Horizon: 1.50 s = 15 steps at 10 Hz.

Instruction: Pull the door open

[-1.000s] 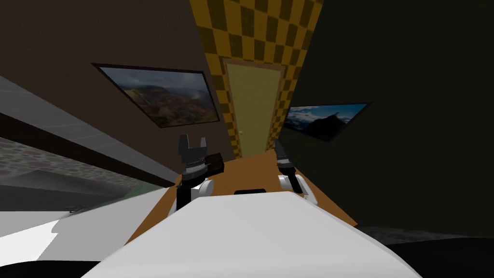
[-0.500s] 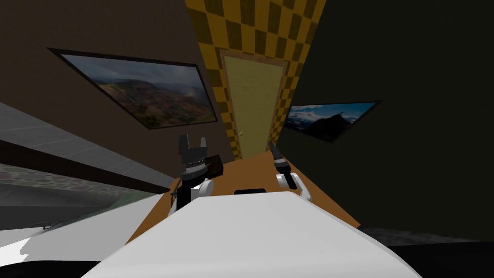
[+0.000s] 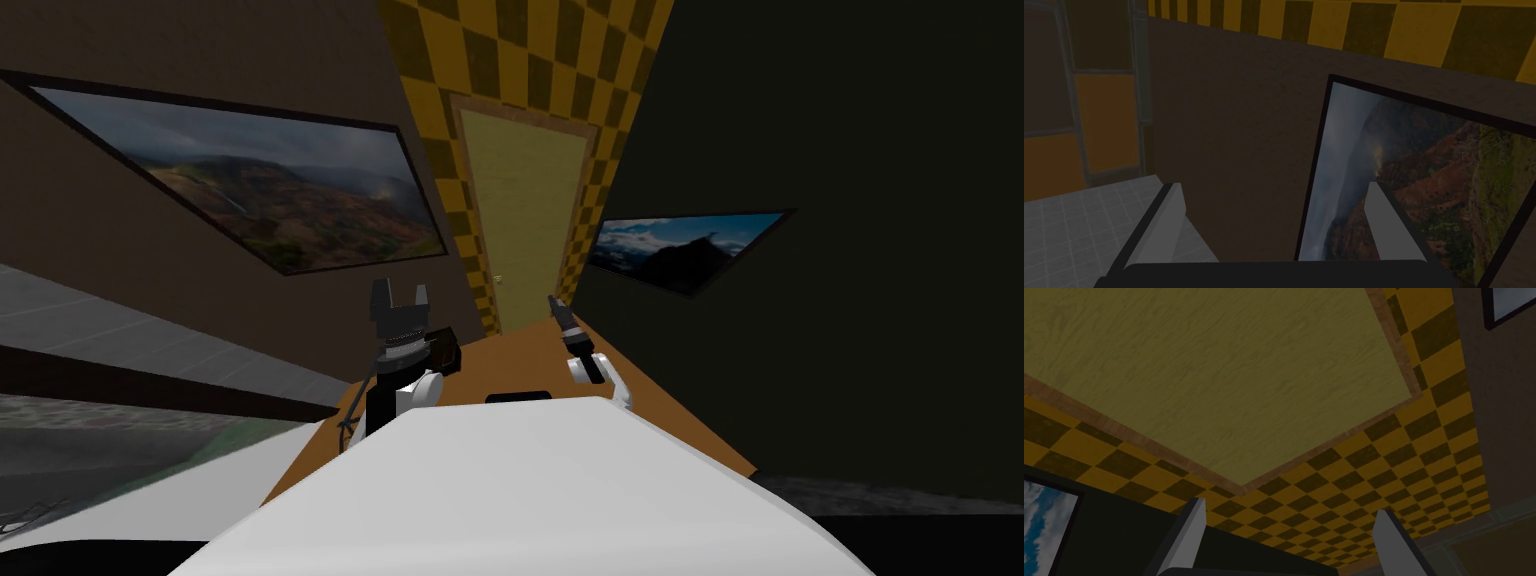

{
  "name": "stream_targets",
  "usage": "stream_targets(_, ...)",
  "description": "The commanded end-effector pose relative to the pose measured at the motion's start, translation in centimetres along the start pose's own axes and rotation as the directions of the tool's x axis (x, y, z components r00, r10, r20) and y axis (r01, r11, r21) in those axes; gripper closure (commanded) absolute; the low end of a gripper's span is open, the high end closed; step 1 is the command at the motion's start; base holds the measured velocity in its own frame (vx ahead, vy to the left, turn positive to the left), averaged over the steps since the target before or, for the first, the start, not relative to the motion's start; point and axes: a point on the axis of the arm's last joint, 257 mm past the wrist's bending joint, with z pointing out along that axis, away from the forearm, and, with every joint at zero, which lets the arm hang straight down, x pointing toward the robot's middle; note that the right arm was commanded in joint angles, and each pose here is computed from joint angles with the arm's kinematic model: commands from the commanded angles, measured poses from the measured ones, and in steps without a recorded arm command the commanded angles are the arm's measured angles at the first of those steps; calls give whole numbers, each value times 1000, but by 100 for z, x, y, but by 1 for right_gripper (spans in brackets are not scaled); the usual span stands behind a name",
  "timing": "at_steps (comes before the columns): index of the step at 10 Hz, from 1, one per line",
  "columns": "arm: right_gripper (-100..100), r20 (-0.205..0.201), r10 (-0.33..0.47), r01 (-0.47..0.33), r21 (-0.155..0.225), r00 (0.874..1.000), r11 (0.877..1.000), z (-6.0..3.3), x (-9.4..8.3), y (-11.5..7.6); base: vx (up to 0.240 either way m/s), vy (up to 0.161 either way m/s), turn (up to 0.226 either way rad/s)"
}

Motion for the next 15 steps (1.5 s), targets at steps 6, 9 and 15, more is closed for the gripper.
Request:
stream_targets(6, -100, -121, -169, 170, 3, 978, 985, 40, 514, -252, 112, 84, -65)
stream_targets(9, -100, -178, -246, 248, -10, 953, 969, 57, 759, -364, 126, 85, -63)
stream_targets(15, -100, -269, -371, 371, -53, 889, 927, 63, 1160, -539, 101, 85, -53)
